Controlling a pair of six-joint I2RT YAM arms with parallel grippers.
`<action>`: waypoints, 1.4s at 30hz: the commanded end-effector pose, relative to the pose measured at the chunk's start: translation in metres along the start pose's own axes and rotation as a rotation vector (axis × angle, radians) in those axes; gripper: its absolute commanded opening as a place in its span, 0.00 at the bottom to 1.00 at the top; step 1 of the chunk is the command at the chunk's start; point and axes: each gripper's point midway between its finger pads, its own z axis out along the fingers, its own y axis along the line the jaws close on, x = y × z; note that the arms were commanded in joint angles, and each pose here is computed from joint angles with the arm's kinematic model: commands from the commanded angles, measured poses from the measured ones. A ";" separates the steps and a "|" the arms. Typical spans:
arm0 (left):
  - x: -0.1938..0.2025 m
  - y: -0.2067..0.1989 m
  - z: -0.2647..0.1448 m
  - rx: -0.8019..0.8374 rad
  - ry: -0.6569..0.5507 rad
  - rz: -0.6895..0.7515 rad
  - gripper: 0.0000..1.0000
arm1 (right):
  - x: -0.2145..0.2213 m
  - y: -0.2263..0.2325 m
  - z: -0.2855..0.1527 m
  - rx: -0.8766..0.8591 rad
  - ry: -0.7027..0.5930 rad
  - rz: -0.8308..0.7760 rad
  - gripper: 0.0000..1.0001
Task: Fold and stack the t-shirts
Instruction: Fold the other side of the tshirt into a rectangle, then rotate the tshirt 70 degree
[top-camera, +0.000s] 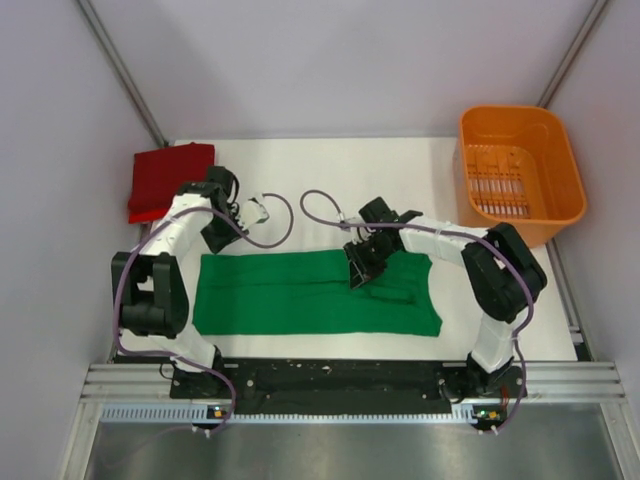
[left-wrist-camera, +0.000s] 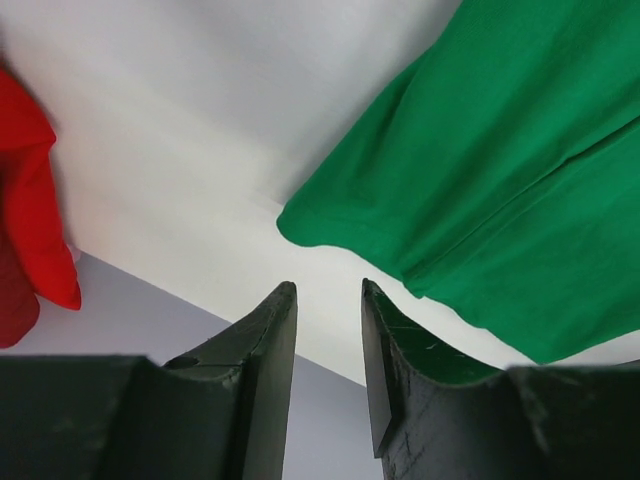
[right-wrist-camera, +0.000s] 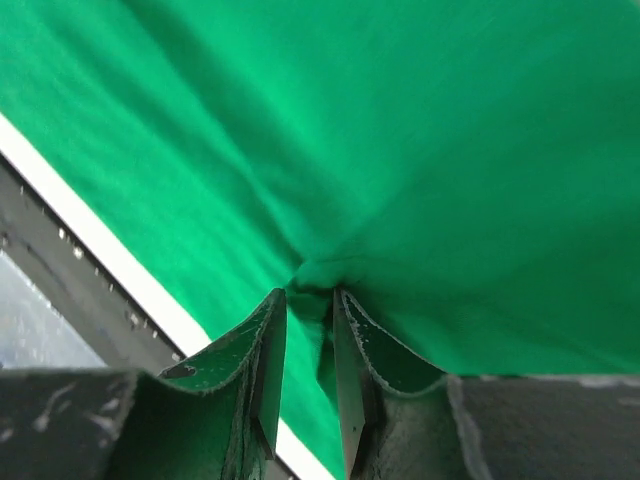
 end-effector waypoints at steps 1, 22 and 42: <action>-0.020 -0.002 -0.006 -0.020 -0.054 0.022 0.38 | 0.023 0.044 -0.010 -0.123 0.026 -0.052 0.24; -0.192 -0.118 -0.037 0.128 -0.496 0.257 0.47 | -0.025 -0.145 -0.140 0.444 -0.415 0.360 0.49; 0.004 0.007 0.085 -0.172 0.019 -0.282 0.42 | -0.032 -0.227 -0.080 0.584 -0.267 0.427 0.00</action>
